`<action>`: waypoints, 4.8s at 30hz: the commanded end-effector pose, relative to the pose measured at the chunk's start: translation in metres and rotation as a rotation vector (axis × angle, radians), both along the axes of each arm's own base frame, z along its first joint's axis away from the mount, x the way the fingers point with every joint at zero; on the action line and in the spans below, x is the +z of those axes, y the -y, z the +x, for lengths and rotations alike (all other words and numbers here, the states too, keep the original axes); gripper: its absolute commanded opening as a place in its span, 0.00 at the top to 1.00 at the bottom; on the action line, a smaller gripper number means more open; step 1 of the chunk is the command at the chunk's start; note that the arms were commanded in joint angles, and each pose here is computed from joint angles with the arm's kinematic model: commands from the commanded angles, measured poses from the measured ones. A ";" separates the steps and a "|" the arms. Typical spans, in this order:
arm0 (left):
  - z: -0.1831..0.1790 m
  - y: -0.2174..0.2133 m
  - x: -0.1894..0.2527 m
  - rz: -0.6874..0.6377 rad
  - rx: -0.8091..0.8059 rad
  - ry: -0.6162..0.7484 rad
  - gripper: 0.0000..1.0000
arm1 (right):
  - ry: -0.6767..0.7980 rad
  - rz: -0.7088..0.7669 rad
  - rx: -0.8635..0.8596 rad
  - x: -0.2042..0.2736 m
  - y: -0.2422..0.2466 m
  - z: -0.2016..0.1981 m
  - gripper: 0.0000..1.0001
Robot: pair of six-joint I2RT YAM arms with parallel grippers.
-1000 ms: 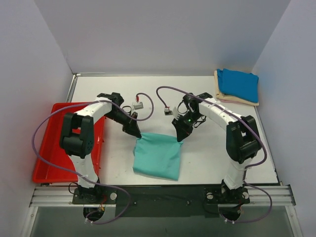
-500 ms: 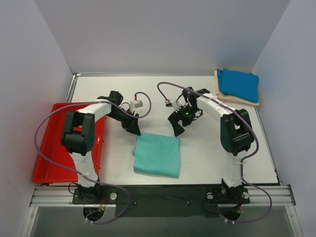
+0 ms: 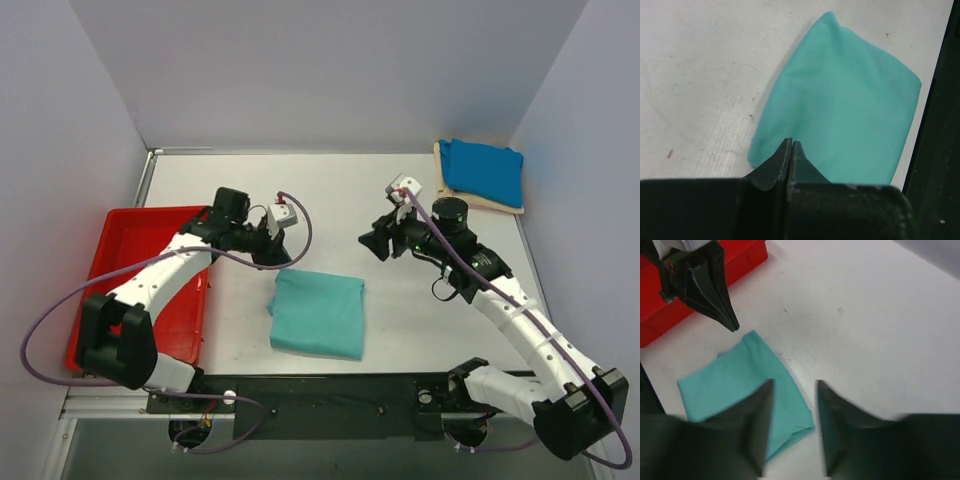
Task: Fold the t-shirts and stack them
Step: Fold the long partially folded tshirt into a neat square, then put the neatly folded tshirt into the corner of the board with the left arm
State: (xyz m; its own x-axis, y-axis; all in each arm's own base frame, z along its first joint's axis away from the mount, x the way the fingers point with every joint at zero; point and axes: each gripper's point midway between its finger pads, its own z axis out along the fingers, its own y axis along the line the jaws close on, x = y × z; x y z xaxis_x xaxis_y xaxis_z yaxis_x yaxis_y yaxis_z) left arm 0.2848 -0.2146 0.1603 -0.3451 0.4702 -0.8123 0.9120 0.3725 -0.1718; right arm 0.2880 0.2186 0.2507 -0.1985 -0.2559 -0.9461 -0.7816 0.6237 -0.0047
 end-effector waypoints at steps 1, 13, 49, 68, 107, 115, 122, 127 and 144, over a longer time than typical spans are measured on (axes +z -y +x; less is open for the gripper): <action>-0.011 0.008 -0.052 0.038 -0.025 -0.183 1.00 | -0.345 0.204 -0.035 -0.045 -0.023 -0.013 1.00; 0.023 -0.008 -0.105 0.060 0.114 -0.310 1.00 | -0.787 -0.019 -0.315 -0.224 0.000 -0.028 1.00; -0.056 0.017 -0.121 0.073 -0.121 -0.604 1.00 | -0.882 -0.210 -0.370 -0.234 0.027 -0.083 0.96; -0.133 0.049 -0.118 0.155 -0.277 -0.707 1.00 | -0.969 0.021 -0.198 -0.222 -0.018 -0.110 1.00; -0.021 -0.009 -0.144 0.172 0.102 -0.519 0.75 | -1.272 0.208 -0.252 -0.259 -0.012 -0.049 0.63; -0.010 -0.014 -0.143 0.174 0.119 -0.489 0.76 | -1.232 0.229 -0.246 -0.243 -0.008 -0.032 1.00; 0.038 -0.035 -0.084 0.120 0.205 -0.310 0.47 | -1.109 -0.037 -0.403 -0.241 0.040 0.003 1.00; 0.061 -0.070 -0.067 0.193 0.314 -0.180 0.35 | -0.953 -0.288 -0.536 -0.229 0.089 0.061 1.00; 0.066 -0.086 -0.062 0.237 0.356 -0.105 0.34 | -0.552 -0.403 -0.786 -0.119 0.193 0.249 1.00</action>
State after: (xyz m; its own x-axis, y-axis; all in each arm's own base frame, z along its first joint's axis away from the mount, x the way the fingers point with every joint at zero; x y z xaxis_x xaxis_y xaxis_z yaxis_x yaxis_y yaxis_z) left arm 0.3366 -0.1333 0.0844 -0.6414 0.4751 -0.6024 0.6942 0.6937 -0.1920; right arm 0.5268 0.0515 0.1051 -0.8336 -0.1096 -0.5413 -0.1269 0.9919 -0.0054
